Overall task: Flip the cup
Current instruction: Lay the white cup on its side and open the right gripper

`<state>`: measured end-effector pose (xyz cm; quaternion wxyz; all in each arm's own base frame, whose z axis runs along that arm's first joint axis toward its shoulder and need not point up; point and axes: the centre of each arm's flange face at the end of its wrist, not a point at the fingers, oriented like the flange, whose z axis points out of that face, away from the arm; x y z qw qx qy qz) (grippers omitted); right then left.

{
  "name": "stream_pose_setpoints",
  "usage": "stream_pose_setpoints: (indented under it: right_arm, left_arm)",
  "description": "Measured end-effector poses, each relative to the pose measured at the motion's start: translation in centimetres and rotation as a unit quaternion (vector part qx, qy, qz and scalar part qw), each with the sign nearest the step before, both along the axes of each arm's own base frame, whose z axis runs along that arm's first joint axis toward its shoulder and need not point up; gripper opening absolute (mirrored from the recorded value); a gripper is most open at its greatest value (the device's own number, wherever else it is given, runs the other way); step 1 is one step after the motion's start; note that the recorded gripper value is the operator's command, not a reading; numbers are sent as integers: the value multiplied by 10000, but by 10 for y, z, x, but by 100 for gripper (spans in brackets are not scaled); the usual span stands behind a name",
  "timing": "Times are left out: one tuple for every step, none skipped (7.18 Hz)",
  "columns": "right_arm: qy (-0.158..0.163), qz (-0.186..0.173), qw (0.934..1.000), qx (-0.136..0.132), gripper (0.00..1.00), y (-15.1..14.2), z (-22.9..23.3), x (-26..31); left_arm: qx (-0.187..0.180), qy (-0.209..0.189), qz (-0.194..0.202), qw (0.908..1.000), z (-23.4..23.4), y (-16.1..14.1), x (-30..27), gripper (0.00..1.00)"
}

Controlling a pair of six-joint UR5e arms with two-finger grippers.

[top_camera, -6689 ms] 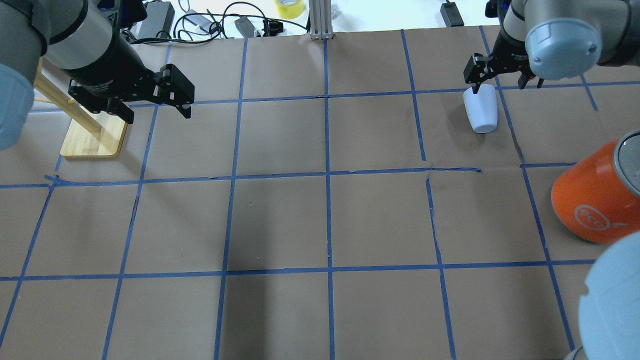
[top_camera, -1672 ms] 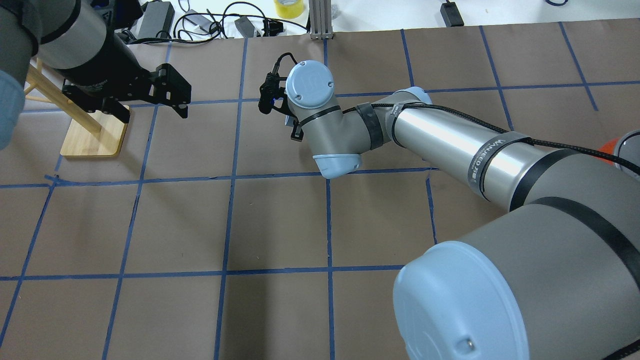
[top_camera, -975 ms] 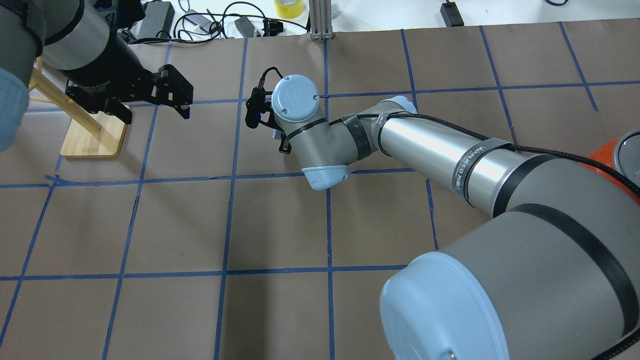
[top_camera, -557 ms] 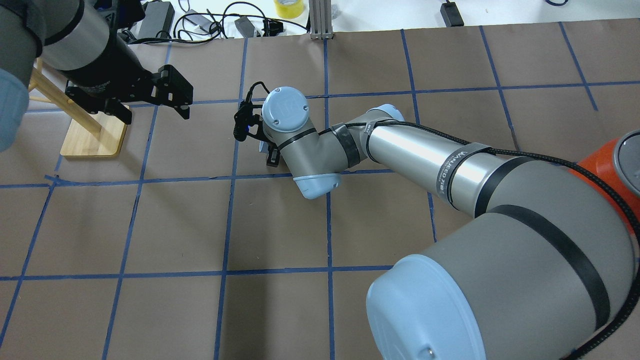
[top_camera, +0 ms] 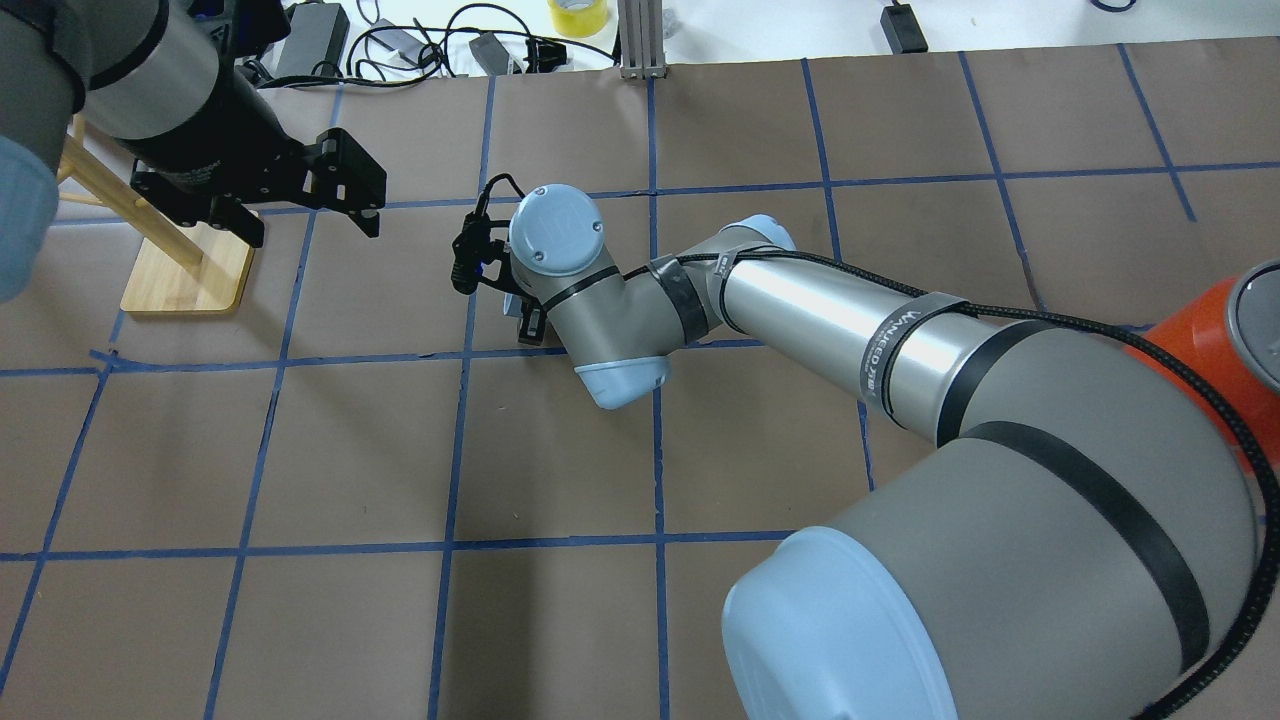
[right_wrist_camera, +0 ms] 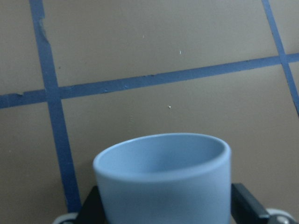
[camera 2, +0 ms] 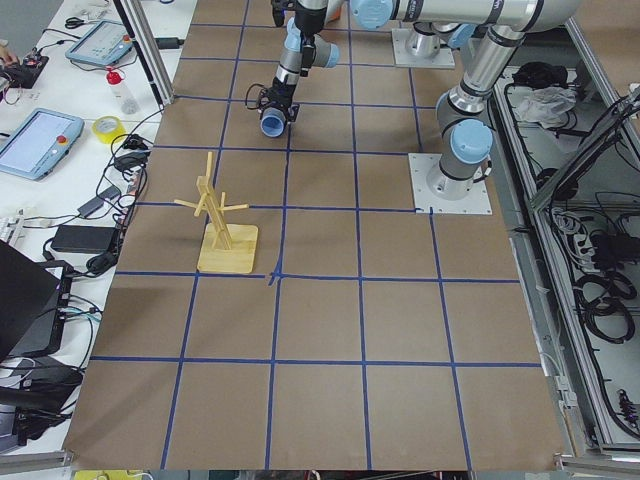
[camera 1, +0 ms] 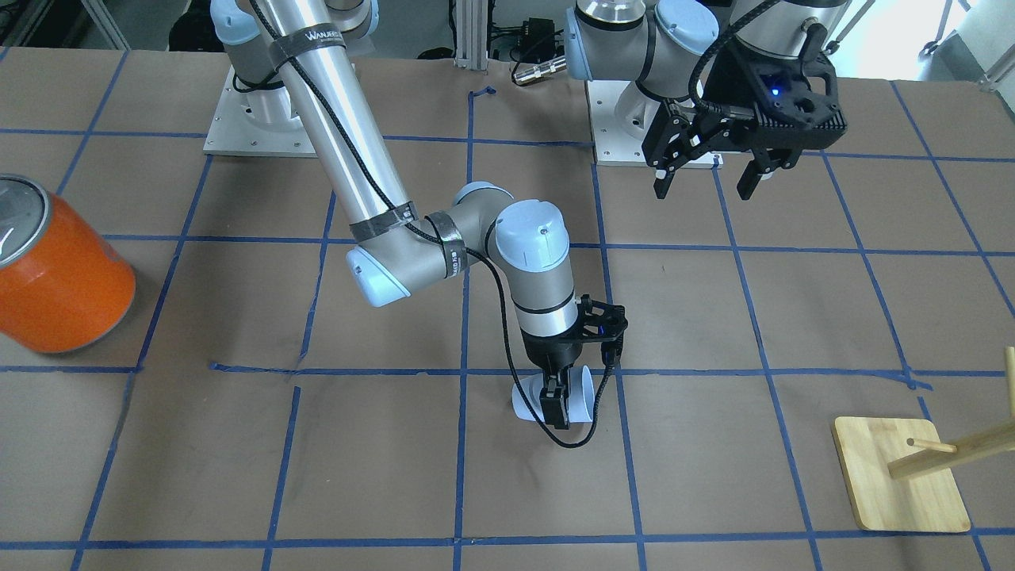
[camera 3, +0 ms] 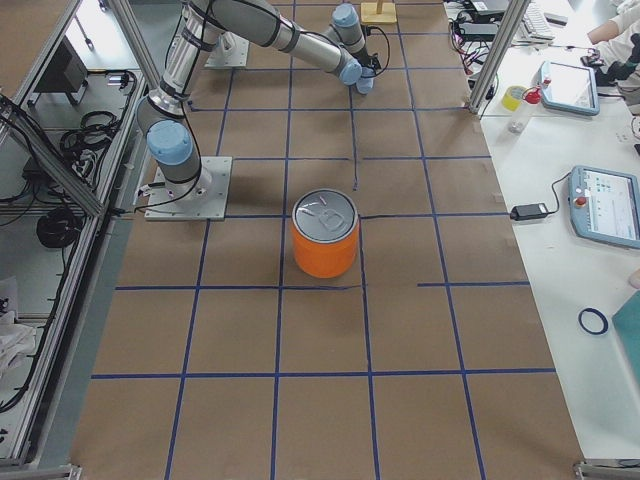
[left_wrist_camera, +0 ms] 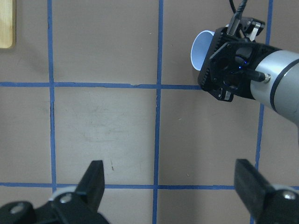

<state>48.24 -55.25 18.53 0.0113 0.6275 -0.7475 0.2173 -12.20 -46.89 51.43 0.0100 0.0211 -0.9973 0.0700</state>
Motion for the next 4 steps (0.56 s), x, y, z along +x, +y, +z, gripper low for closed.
stream_pose_setpoints:
  right_arm:
    - [-43, -13, 10000, 34, 100, 1, -1, 1]
    - [-101, -121, 9999, 71, 100, 1, -1, 2]
    - [-152, -273, 9995, 80, 100, 0, 3, 0]
    - [-180, -395, 9991, 28, 100, -4, 14, -4]
  left_arm:
    - [-3, -3, 2, 10000, 0, 0, 0, 100]
    - [-10, -6, 3, 10000, 1, 0, 0, 100]
    - [-16, -7, 3, 10000, 1, 0, 0, 100]
    - [-14, -8, 2, 10000, 1, 1, 0, 100]
